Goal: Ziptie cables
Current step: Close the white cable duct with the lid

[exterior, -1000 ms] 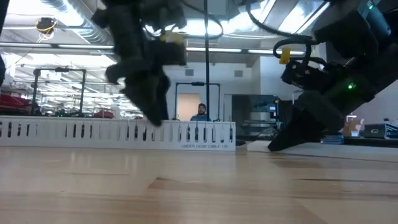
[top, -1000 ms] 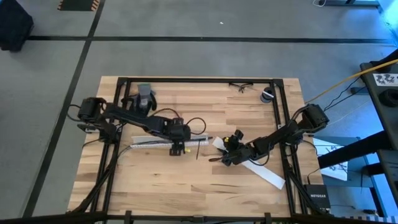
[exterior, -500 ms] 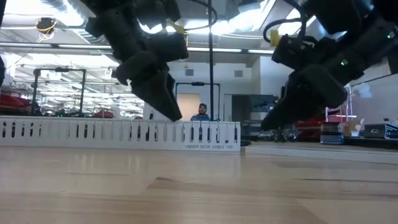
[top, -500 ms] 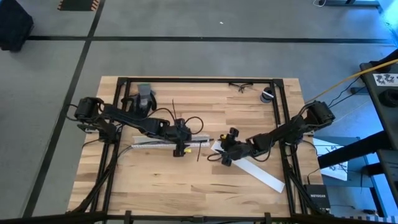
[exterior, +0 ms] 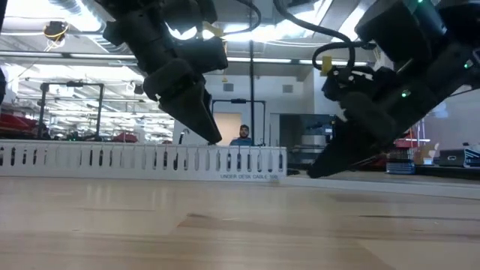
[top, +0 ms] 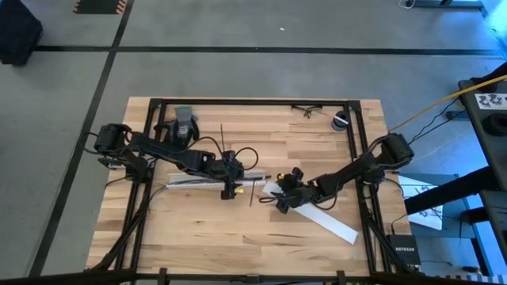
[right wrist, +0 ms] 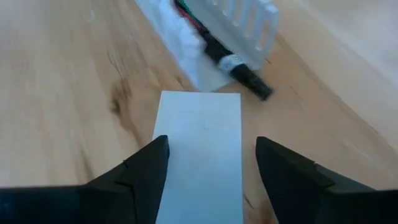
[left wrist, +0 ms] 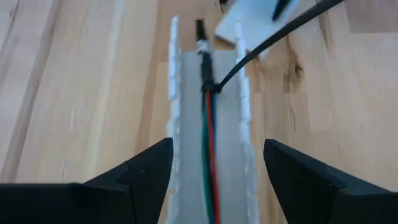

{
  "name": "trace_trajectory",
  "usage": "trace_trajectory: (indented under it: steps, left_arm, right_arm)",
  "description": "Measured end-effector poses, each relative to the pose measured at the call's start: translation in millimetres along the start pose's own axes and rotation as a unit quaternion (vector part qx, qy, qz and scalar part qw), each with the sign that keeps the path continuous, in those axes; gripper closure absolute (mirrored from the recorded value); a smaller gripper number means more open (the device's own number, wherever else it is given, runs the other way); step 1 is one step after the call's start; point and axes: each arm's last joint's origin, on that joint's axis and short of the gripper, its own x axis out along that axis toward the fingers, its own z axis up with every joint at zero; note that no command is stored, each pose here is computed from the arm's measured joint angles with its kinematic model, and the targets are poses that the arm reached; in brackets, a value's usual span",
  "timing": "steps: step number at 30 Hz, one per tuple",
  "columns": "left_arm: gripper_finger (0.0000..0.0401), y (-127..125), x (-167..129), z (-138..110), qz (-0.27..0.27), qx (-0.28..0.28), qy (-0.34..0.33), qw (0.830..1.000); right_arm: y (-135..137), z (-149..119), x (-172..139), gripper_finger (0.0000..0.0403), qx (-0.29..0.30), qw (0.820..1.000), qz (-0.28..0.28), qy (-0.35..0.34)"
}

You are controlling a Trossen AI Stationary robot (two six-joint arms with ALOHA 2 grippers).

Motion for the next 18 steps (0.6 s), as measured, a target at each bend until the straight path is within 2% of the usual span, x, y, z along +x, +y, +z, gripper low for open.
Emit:
trace_trajectory:
  steps: [8, 14, 18]
  left_arm:
    - [0.0155, 0.0, -0.1, 1.4, 0.0, -0.004, -0.006, 1.0]
    - [0.0155, 0.2, -0.3, 1.6, 0.0, -0.005, -0.006, 1.0]
    - [0.0155, 0.3, -0.2, 1.5, 0.0, -0.005, -0.005, 1.0]
  right_arm:
    - [2.0, -7.4, 11.7, 0.0111, 0.023, 1.0, -0.002, 0.002]
    - [13.8, 6.0, 0.2, 0.0079, -0.044, 0.999, 0.021, -0.003]
    - [21.5, 12.3, -2.6, 0.0073, -0.037, 0.999, 0.033, -0.018]
